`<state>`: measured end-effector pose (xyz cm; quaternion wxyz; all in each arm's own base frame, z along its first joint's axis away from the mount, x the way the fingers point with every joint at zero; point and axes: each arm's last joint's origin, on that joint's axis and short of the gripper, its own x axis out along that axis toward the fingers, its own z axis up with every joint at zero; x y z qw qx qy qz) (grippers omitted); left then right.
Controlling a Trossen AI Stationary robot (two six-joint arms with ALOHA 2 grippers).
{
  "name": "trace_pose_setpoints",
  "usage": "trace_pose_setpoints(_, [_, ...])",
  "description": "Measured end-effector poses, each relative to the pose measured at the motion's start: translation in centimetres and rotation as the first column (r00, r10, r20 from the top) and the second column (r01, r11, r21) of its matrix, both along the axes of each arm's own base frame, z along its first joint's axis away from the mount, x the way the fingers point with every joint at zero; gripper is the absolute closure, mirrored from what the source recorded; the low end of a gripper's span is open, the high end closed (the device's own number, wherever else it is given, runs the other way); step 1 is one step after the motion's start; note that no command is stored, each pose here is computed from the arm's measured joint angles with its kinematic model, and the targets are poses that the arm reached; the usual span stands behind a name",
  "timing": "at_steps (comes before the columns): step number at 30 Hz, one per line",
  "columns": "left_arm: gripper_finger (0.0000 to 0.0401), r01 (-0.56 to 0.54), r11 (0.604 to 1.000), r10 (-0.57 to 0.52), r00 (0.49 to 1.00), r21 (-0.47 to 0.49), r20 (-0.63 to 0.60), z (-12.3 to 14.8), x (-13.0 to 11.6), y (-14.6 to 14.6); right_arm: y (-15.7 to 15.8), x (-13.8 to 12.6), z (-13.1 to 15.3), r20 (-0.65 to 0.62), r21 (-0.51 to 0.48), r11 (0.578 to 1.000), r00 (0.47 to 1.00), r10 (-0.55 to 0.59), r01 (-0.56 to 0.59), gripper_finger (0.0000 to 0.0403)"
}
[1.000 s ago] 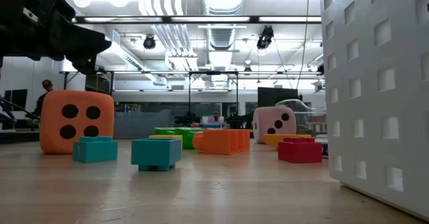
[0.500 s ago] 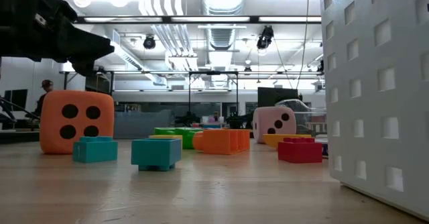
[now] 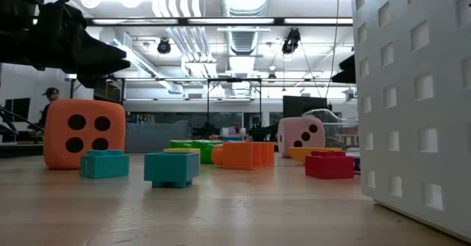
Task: Pick & Place Toys
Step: Put the pink dice into the transparent bin
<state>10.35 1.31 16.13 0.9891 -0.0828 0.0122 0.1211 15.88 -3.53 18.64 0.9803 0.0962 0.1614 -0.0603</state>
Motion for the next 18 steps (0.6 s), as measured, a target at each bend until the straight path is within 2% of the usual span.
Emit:
trace_pose_setpoints(6, [0.0085,-0.001,1.000,0.001,1.000,-0.012,-0.006,-0.1,0.0,0.0,-0.6,4.2,0.7,-0.233,-0.010,0.998,0.971,0.057,-0.061,0.0128])
trace_pose_setpoints(9, [0.0042,-0.001,1.000,0.001,1.000,-0.013,-0.011,-0.1,0.0,0.0,-0.6,6.6,1.6,-0.337,-0.065,0.996,0.941,0.035,-0.060,0.0128])
trace_pose_setpoints(11, [0.0023,-0.001,1.000,0.001,1.000,-0.013,-0.011,-0.1,0.0,0.0,-0.2,8.0,2.3,-0.383,-0.135,0.988,0.923,0.016,-0.073,0.0128])
trace_pose_setpoints(14, [0.0009,-0.001,1.000,0.001,1.000,-0.012,-0.010,-0.1,0.0,0.0,0.6,9.9,3.5,-0.387,-0.235,0.966,0.922,0.005,-0.104,0.0128])
trace_pose_setpoints(18, [0.0006,-0.001,1.000,0.000,1.000,-0.013,-0.004,-0.1,0.0,0.0,0.8,11.6,4.3,-0.447,-0.209,0.968,0.894,0.028,-0.135,0.0128])
